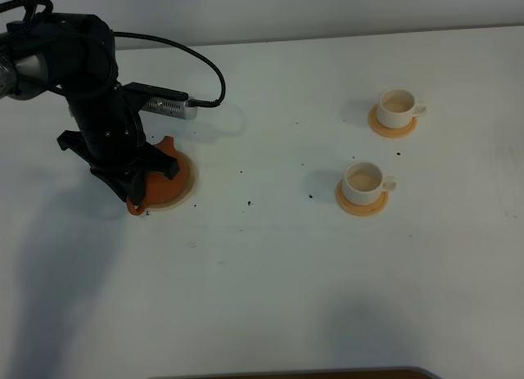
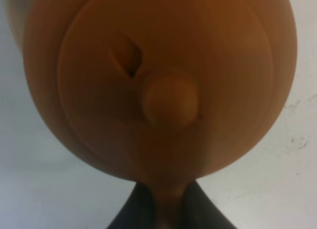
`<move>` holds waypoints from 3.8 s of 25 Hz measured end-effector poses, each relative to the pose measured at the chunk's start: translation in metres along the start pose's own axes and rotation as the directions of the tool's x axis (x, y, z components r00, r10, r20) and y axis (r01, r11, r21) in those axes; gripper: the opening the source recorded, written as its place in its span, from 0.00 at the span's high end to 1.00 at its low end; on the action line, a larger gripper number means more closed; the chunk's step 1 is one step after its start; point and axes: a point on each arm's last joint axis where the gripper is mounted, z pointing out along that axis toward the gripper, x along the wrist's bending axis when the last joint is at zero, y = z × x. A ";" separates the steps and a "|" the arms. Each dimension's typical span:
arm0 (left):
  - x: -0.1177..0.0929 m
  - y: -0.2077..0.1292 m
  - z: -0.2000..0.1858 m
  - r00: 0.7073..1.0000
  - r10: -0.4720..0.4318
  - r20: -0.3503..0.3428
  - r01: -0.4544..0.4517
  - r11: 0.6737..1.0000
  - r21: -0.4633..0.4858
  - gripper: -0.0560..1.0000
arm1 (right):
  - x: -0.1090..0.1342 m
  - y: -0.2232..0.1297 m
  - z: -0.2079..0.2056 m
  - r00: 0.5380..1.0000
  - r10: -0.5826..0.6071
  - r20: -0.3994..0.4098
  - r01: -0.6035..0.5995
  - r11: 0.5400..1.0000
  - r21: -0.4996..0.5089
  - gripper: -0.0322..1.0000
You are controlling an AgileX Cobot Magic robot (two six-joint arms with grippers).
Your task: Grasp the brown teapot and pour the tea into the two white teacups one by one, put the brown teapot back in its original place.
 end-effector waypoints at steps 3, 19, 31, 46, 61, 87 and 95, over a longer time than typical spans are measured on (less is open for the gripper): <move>0.000 0.000 0.000 1.000 0.000 0.000 0.000 1.000 0.000 0.81 | 0.000 0.000 0.000 1.000 0.000 0.000 0.000 1.000 0.000 0.60; 0.000 0.009 -0.025 0.999 0.051 -0.009 -0.052 0.998 -0.042 0.81 | 0.000 0.000 0.000 1.000 0.000 0.000 0.000 1.000 0.000 0.60; 0.004 0.010 -0.028 0.962 0.264 -0.067 -0.266 0.964 -0.028 0.81 | 0.000 0.000 0.000 1.000 0.001 0.000 -0.001 1.000 0.000 0.60; -0.002 0.027 -0.030 0.731 0.664 -0.156 -0.682 0.709 -0.180 0.81 | 0.000 0.000 0.000 1.000 0.002 0.000 -0.002 1.000 0.000 0.60; -0.048 0.085 -0.054 0.635 0.708 -0.310 -0.773 0.579 -0.259 0.81 | 0.000 0.000 0.000 1.000 0.003 0.000 -0.003 1.000 0.000 0.60; -0.128 0.170 -0.005 0.436 0.759 -0.484 -0.899 0.345 -0.269 0.81 | 0.000 0.000 0.000 1.000 0.003 0.000 -0.003 1.000 0.000 0.60; -0.130 0.174 -0.008 0.377 0.750 -0.542 -0.925 0.281 -0.255 0.81 | 0.000 0.000 0.000 1.000 0.003 0.000 -0.003 1.000 0.000 0.60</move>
